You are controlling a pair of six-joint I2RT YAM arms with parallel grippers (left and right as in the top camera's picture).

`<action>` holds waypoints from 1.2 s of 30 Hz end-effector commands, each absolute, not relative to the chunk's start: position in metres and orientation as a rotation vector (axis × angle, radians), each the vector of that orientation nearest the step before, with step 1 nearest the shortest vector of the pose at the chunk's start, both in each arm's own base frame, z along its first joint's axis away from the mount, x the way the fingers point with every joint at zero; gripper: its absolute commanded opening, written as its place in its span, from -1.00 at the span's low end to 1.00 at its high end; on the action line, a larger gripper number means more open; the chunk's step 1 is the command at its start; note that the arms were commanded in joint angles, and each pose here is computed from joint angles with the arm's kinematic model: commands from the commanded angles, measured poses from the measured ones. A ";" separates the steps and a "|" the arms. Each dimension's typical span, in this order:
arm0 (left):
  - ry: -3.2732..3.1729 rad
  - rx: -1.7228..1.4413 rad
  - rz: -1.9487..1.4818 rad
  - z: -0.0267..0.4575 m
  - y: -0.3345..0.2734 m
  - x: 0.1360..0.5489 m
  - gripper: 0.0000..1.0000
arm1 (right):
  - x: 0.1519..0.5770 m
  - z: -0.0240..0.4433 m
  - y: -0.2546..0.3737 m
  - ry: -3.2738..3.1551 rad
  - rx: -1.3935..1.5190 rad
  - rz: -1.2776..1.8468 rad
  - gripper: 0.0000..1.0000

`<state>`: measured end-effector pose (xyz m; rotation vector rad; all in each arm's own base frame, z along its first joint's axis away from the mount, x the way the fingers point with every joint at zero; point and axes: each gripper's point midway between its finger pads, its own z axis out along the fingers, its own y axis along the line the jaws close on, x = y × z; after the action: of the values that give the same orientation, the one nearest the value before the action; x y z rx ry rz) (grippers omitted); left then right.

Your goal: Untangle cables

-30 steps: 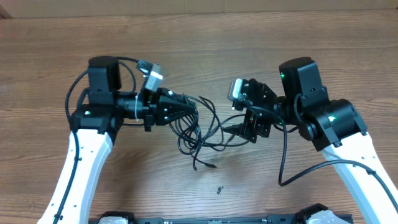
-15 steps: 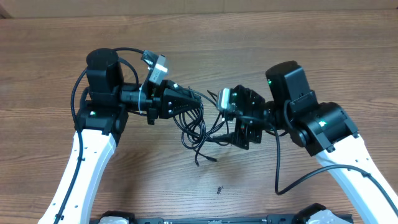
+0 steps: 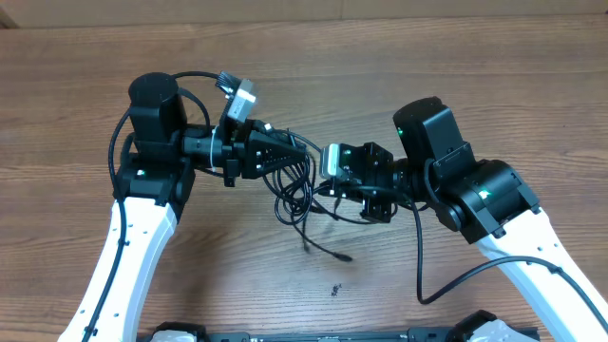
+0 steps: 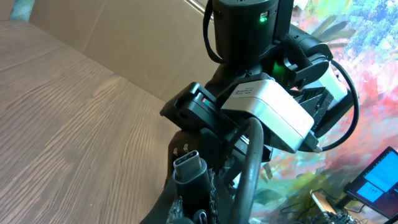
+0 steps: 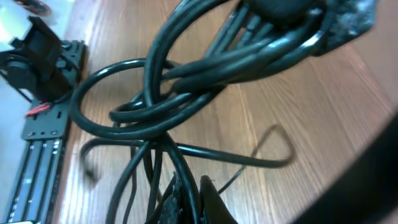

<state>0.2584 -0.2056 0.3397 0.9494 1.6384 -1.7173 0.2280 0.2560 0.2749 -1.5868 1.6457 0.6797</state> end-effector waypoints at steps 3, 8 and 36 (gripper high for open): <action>1.633 0.973 -1.758 0.348 -0.207 0.248 -0.92 | 0.247 0.278 0.250 1.717 -1.508 0.573 -0.92; 1.632 0.973 -1.756 0.348 -0.206 0.248 -0.92 | 0.248 0.276 0.248 1.730 -1.508 0.562 -0.92; 1.662 0.828 -1.661 0.348 -0.168 0.275 -0.92 | 0.334 0.249 0.088 2.336 -0.652 0.090 -0.92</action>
<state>0.2832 -0.1705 0.3395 0.8054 1.6791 -1.6440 0.3214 0.1127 0.2411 -0.8779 2.2902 0.1064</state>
